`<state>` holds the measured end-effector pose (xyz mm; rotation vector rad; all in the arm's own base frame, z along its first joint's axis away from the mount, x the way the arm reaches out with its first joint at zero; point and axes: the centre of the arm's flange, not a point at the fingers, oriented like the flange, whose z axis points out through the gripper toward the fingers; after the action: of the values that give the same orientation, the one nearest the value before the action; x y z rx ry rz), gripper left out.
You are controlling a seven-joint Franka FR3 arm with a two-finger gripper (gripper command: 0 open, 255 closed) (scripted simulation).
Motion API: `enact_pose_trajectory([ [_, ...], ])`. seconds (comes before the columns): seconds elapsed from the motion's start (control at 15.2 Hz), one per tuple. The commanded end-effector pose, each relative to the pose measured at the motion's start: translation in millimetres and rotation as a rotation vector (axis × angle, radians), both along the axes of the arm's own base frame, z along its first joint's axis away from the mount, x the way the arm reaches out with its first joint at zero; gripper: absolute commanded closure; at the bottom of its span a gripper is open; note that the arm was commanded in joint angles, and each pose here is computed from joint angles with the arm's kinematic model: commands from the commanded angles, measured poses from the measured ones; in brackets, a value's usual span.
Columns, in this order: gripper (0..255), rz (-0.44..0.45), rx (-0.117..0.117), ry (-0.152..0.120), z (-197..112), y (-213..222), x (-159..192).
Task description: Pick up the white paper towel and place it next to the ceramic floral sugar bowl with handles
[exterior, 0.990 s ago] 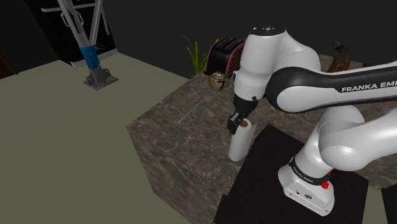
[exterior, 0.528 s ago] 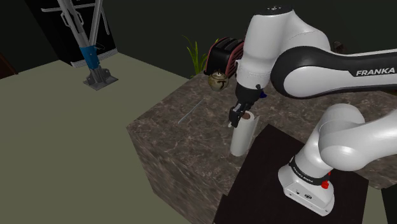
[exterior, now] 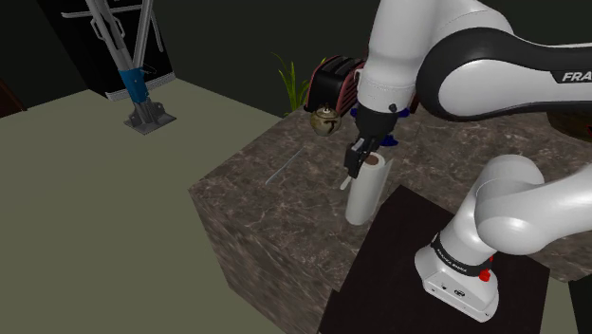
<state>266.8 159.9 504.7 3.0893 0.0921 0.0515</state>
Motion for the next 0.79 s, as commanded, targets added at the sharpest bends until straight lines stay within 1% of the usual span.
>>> enact_pose_trajectory([
  [0.0,255,0.0,0.0,0.0,10.7,-0.4,0.5],
  [0.73,255,0.0,0.0,0.0,68.8,-0.4,0.5],
])
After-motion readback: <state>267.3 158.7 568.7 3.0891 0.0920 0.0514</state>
